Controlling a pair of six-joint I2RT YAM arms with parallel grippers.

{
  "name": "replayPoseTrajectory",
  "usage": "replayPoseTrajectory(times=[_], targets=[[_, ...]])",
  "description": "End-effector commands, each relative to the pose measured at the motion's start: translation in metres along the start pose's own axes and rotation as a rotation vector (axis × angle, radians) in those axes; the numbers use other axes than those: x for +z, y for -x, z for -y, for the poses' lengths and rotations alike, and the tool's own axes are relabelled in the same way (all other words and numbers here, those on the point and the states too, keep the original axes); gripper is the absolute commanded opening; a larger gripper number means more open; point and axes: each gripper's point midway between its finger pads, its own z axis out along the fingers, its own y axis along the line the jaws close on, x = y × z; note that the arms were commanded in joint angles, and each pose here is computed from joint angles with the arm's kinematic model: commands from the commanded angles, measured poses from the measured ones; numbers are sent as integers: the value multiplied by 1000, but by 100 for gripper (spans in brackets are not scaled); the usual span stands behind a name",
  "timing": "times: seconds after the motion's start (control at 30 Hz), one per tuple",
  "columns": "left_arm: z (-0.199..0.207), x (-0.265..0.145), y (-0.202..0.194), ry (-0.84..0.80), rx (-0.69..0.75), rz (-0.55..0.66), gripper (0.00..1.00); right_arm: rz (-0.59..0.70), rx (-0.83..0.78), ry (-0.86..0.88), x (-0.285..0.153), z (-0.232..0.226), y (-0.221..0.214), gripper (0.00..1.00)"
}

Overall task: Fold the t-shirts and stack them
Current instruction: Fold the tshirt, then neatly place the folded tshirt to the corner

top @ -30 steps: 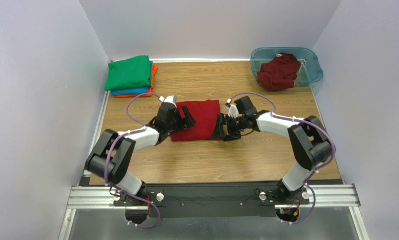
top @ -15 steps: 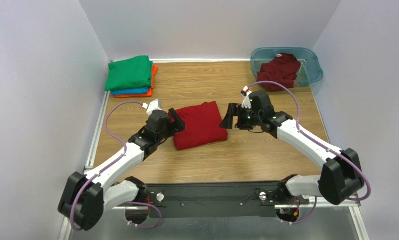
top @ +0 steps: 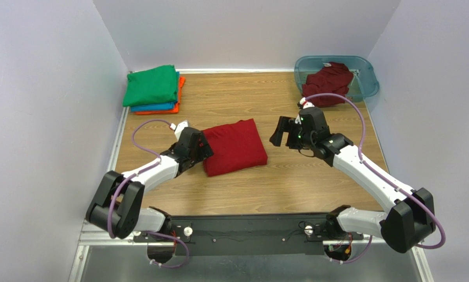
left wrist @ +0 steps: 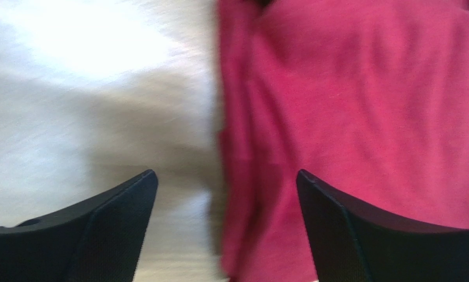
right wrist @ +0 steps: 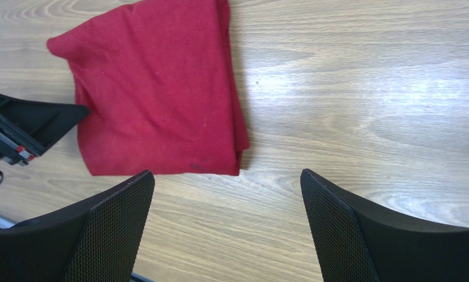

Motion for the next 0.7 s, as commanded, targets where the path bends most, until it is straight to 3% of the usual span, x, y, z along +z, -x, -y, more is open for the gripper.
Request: replayPoseTrajectory(times=[0.0,0.13,0.37,0.47,0.67], targets=[[20,9,9,-58,20,3,83,-1,-19,-85,3,19,-5,100],[21,16,0,-63,32,-38,63,-11,-25,-108,7,24,-8,100],[25,29,-9,-47,62,-77,59,-26,-45,-132,12,30,-12,100],[31,34,-9,-46,79,-84,53,-34,-54,-135,13,32,-14,100],[33,51,-18,-23,108,-135,27,-35,-61,-146,14,35,-15,100]])
